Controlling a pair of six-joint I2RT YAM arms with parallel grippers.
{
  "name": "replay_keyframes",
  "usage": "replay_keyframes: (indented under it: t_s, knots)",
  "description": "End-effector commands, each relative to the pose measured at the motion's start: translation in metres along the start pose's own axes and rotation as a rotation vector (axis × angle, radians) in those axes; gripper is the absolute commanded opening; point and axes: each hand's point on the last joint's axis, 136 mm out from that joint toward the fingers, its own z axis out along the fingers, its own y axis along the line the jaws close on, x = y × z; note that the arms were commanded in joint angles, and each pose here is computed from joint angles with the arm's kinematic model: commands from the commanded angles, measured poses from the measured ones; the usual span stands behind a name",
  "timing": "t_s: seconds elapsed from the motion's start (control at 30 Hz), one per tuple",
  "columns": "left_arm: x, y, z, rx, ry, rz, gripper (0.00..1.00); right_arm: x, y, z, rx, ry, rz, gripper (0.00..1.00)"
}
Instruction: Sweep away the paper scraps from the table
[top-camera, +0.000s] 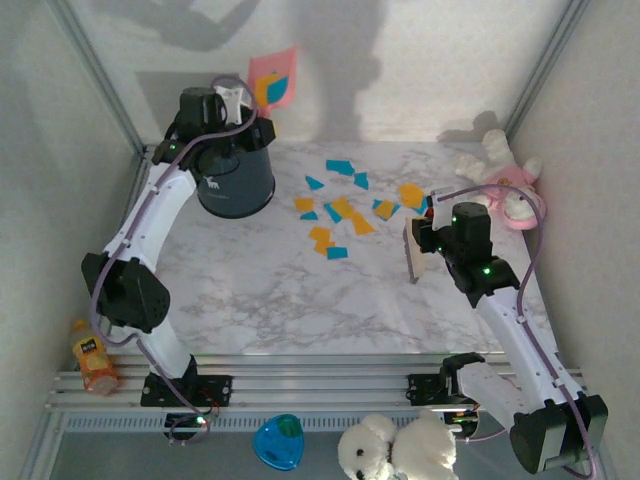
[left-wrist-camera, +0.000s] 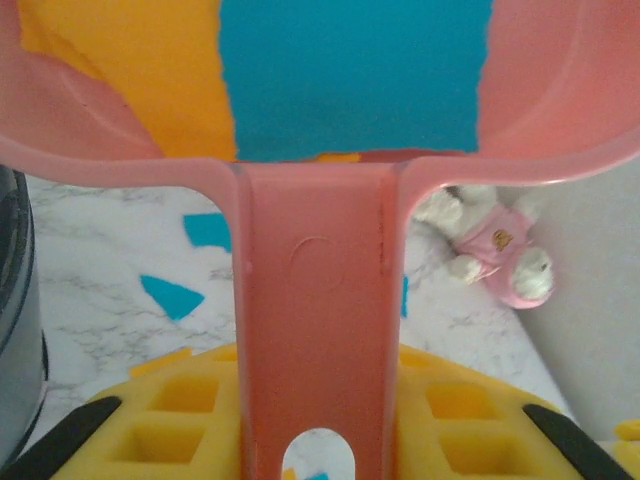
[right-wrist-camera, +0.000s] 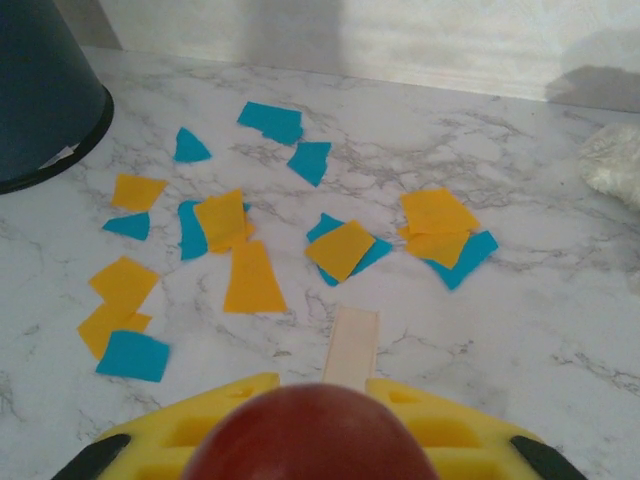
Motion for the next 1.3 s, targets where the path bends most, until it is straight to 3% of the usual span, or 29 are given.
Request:
replay_keyframes:
  t_s: [0.0, 0.87, 1.27]
  knots:
    - [-0.027, -0.019, -0.018, 0.130, -0.102, -0.065, 0.14, -0.013, 0.002, -0.003, -0.016, -0.037, 0.016, 0.00]
    - [-0.046, 0.019, -0.038, 0.408, -0.293, -0.584, 0.12, -0.009, 0.001, -0.001, -0.009, -0.027, 0.018, 0.00]
    - [-0.043, 0.022, -0.040, 0.509, -0.320, -0.742, 0.14, -0.008, 0.000, 0.000, -0.003, -0.022, 0.015, 0.00]
